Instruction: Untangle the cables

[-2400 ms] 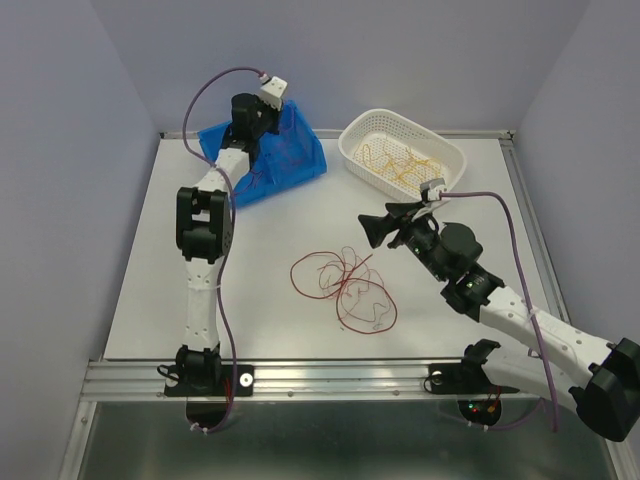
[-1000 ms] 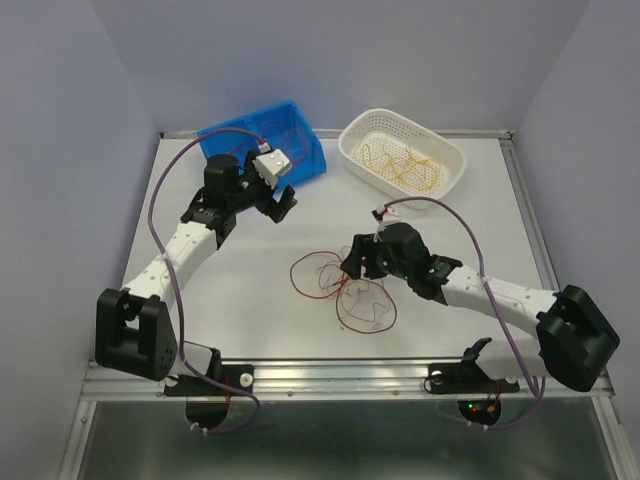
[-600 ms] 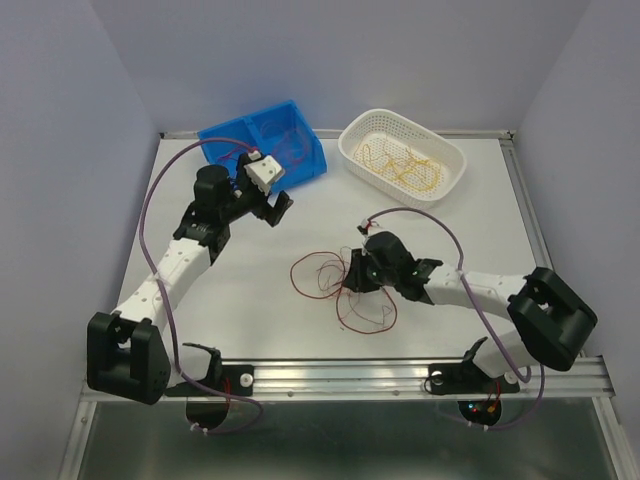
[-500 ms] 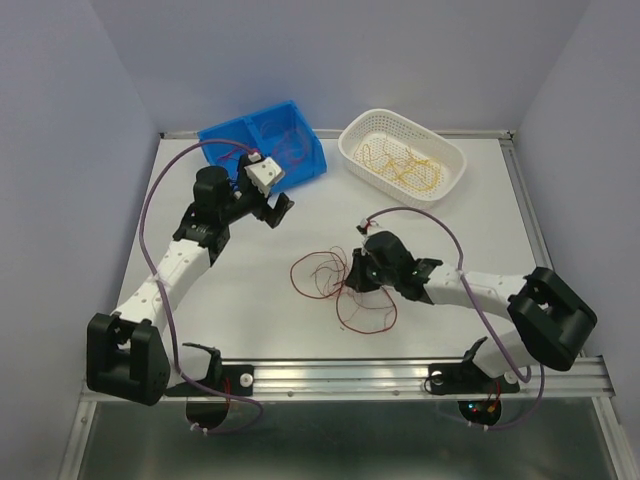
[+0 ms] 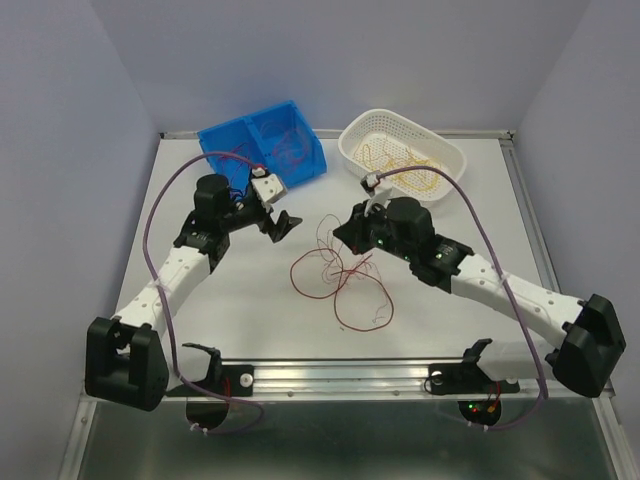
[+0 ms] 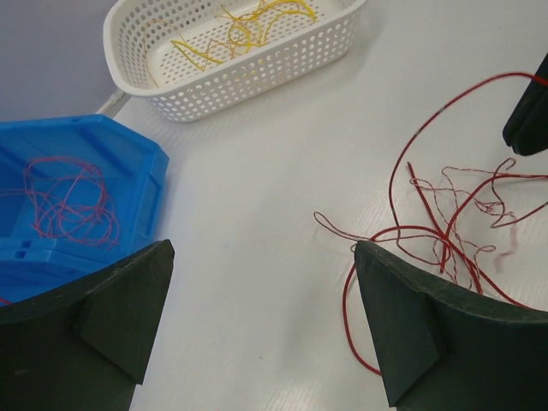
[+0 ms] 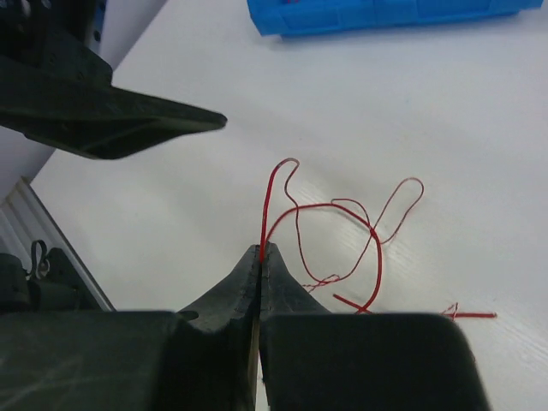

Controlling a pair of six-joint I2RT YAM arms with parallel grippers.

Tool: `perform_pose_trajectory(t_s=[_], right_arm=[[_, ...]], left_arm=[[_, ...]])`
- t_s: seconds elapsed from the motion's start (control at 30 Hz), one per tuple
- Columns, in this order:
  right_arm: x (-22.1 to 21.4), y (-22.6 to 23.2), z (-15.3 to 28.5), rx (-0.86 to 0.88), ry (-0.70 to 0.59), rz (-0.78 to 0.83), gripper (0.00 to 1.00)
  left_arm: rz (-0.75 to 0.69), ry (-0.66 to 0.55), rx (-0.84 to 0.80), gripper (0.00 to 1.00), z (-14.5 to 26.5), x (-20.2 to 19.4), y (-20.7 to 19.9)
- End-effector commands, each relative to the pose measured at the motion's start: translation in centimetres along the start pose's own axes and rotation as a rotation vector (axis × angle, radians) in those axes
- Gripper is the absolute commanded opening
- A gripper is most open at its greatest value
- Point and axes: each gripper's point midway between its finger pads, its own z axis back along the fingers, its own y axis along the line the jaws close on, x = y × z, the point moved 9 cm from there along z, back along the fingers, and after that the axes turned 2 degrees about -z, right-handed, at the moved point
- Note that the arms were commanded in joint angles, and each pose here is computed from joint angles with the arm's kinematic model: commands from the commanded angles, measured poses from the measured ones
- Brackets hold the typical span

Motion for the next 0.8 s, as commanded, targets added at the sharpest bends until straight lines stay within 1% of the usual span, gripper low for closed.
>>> perform_pose_trajectory(t_s=[0.0, 0.2, 0.3, 0.4, 0.6, 0.63, 0.67, 0.73, 0.77], right_arm=[[5.1, 2.8, 2.0, 0.119, -0.16, 0.101, 0.01], [7.0, 3.3, 2.8, 0.117, -0.23, 0.145, 0.01], [7.9, 4.2, 2.9, 0.183, -0.246, 0.169, 0.0], [8.3, 4.5, 2.5, 0.196, -0.243, 0.178, 0.01], [7.9, 4.3, 2.0, 0.191, -0.232, 0.179, 0.01], [7.8, 4.2, 2.0, 0.189, -0.231, 0.18, 0.01], [7.8, 4.2, 1.9, 0.188, -0.233, 0.182, 0.01], [7.8, 4.1, 1.7, 0.185, -0.228, 0.187, 0.01], [7.8, 4.1, 1.6, 0.185, -0.228, 0.187, 0.01]], left_arm=[[-0.08, -0.127, -0.063, 0.99, 0.8, 2.2, -0.9], [-0.098, -0.198, -0.055, 0.99, 2.1, 3.8, -1.6], [-0.091, -0.242, -0.119, 0.99, 2.3, 4.4, -2.1], [-0.065, -0.263, -0.209, 0.99, 1.9, 4.7, -2.3], [-0.009, -0.23, -0.245, 0.99, 0.5, 3.4, -1.7], [0.004, -0.224, -0.259, 0.98, 0.2, 3.1, -1.7], [0.009, -0.224, -0.271, 0.96, 0.1, 3.1, -1.8], [0.017, -0.226, -0.302, 0.82, -0.3, 3.1, -1.8], [0.021, -0.226, -0.311, 0.61, -0.5, 3.0, -1.8]])
